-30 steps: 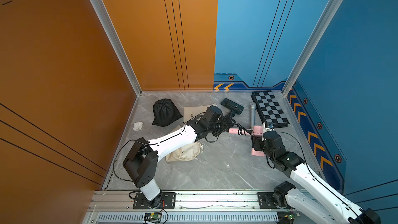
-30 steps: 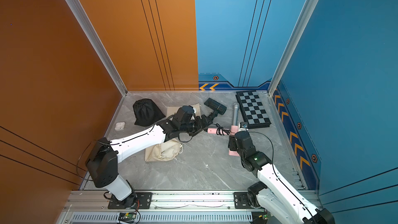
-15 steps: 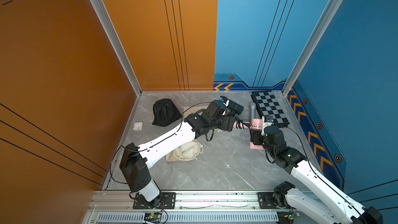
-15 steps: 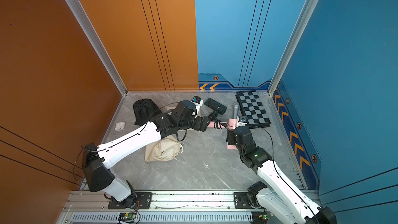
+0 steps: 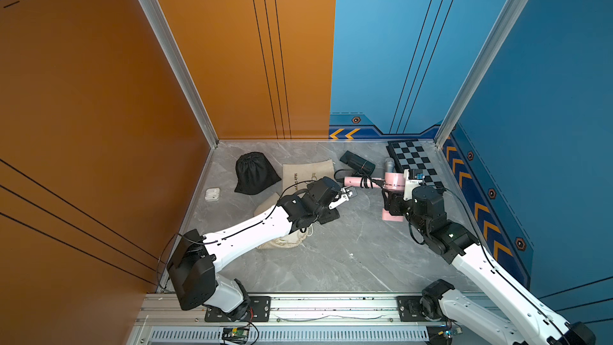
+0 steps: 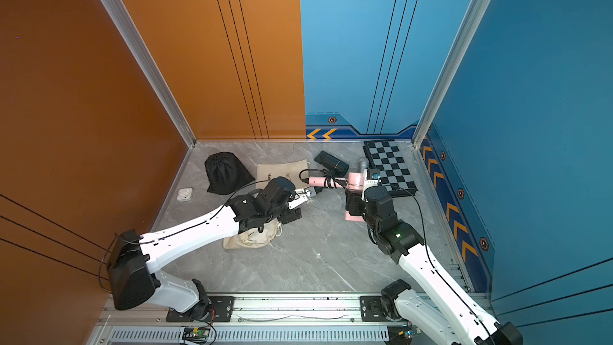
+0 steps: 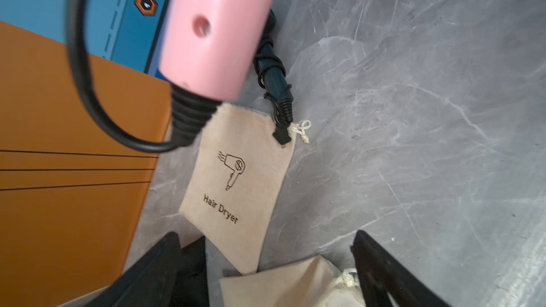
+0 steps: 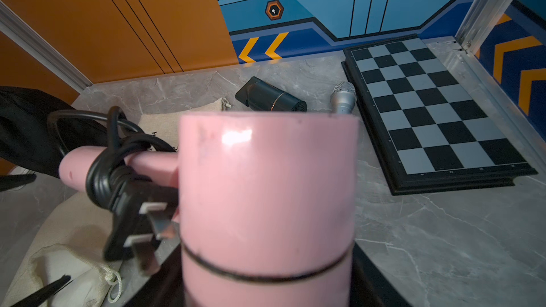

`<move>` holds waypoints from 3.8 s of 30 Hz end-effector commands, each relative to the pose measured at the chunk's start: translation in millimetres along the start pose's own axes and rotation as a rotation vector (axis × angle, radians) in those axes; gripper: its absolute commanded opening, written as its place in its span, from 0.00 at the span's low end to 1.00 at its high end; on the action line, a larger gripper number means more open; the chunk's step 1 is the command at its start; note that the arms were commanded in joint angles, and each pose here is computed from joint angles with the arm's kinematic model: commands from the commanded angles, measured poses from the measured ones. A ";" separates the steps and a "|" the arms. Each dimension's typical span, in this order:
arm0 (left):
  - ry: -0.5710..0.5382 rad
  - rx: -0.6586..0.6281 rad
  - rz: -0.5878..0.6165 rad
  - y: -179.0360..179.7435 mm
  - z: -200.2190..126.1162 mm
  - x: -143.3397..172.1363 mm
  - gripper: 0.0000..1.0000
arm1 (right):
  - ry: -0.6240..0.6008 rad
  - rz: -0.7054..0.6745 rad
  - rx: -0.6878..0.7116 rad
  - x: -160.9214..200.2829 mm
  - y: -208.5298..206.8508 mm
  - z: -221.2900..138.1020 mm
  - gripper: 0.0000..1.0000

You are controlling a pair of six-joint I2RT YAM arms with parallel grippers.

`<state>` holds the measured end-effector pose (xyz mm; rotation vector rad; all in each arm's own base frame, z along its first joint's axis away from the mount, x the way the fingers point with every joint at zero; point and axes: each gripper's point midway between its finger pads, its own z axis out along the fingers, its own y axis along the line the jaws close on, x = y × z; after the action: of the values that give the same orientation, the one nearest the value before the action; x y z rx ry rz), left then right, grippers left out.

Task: Pack away hair dryers
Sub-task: Pick up the hair dryer from the center of the board, then fold the hair dryer.

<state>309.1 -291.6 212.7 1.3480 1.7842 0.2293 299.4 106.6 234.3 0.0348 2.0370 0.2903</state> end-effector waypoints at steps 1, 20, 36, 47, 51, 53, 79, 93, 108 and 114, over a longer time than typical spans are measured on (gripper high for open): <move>-0.112 -0.104 0.071 26.1 -17.6 -27.3 0.93 | -0.071 0.019 -0.061 -25.9 14.7 -9.4 0.44; -0.202 0.104 0.112 29.3 -15.4 -66.4 0.89 | -0.090 0.031 -0.175 -38.5 39.3 -19.2 0.43; -0.152 0.206 0.156 5.8 -5.7 -62.5 0.73 | -0.117 0.047 -0.221 -52.3 49.7 -23.8 0.43; -0.109 0.176 0.161 15.0 9.5 -57.4 0.62 | -0.131 0.056 -0.238 -58.3 53.4 -28.7 0.43; -0.112 0.162 0.138 19.9 6.3 -59.5 0.45 | -0.127 0.060 -0.241 -58.7 54.5 -27.2 0.43; -0.114 0.159 0.136 19.5 4.7 -60.8 0.37 | -0.122 0.062 -0.240 -57.9 54.7 -26.0 0.43; -0.172 0.050 0.100 36.6 -23.1 -64.8 0.16 | -0.018 0.122 -0.372 -53.8 53.2 -19.9 0.83; -0.237 0.009 0.021 57.6 -39.2 -67.6 0.16 | -0.009 0.241 -0.669 -65.4 61.1 -17.2 0.88; -0.353 -0.001 -0.060 88.5 -47.6 -87.6 0.15 | -0.009 0.245 -0.806 -78.2 78.1 -12.3 0.82; -0.362 0.020 -0.045 80.4 -49.5 -90.7 0.15 | -0.025 0.263 -0.861 -94.5 85.4 -7.5 0.81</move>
<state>337.8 -306.4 291.5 1.3519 1.6280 0.0267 327.3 167.9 315.4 -0.1827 1.8023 1.2444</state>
